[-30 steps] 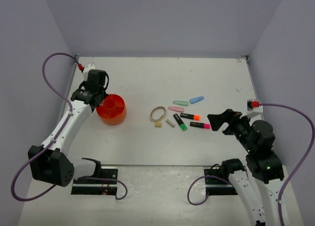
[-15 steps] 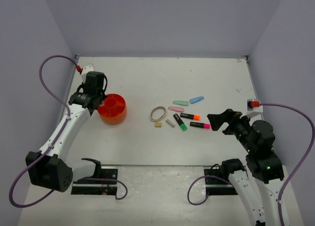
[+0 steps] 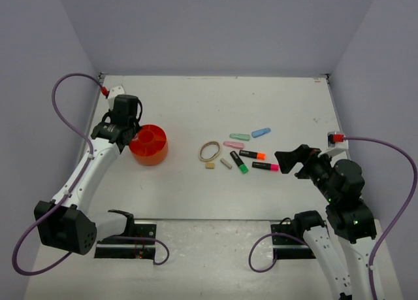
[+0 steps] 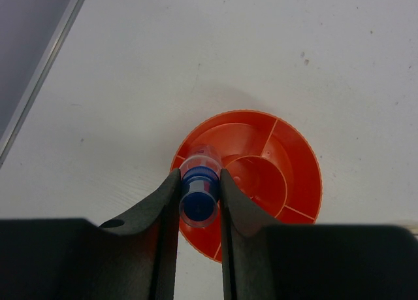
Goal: Sort the stationery into containers
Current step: Place the stationery in the storage box.
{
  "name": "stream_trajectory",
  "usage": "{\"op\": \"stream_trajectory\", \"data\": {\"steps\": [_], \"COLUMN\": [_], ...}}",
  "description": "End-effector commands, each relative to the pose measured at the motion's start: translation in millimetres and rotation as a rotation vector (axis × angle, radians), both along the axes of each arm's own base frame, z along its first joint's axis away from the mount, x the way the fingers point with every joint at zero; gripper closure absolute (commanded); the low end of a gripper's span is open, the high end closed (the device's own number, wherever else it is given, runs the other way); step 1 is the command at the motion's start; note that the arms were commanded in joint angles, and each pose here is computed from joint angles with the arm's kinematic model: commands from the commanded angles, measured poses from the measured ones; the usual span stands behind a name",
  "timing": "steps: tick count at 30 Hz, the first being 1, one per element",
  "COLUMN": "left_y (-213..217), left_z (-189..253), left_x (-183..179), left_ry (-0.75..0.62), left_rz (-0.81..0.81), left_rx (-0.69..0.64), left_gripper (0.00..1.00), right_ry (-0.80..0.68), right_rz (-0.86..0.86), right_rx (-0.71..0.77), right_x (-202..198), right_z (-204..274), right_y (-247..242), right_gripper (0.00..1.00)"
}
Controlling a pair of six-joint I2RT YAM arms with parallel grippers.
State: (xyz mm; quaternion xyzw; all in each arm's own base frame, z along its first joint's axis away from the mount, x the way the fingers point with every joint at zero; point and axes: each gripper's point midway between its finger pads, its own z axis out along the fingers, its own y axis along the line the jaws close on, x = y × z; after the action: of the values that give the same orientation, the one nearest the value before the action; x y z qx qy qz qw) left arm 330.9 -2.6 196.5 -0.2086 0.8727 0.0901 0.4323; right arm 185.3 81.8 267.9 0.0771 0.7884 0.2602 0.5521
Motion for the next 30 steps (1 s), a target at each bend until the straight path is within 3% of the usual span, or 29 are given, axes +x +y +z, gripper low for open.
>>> {"op": "stream_trajectory", "data": {"steps": [1, 11, 20, 21, 24, 27, 30], "left_y": [5, 1, 0, 1, 7, 11, 13], "left_z": [29, 35, 9, 8, 9, 11, 11], "left_x": [14, 29, 29, 27, 22, 17, 15], "left_ry": [-0.097, -0.112, -0.051, -0.049, -0.044, -0.05, -0.058], "left_rz": [0.042, 0.035, 0.043, 0.048, 0.074, 0.095, 0.103], "left_rx": [-0.001, -0.008, -0.004, -0.002, 0.015, 0.025, 0.025], "left_gripper": [1.0, 1.0, 0.99, 0.96, 0.66, 0.48, 0.43], "right_ry": [-0.016, -0.013, -0.012, -0.012, -0.011, -0.008, -0.008], "right_rz": [0.033, 0.033, 0.034, 0.034, 0.039, 0.041, 0.041], "right_rx": [-0.002, -0.004, -0.006, -0.004, -0.003, -0.003, -0.003], "right_x": [4, 4, 4, 4, 5, 5, 6], "right_z": [2, 1, 0, 1, 1, -1, 0], "right_y": [6, 6, 6, 6, 7, 7, 7], "right_gripper": [0.01, 0.01, 0.01, 0.01, 0.01, 0.01, 0.01]}}
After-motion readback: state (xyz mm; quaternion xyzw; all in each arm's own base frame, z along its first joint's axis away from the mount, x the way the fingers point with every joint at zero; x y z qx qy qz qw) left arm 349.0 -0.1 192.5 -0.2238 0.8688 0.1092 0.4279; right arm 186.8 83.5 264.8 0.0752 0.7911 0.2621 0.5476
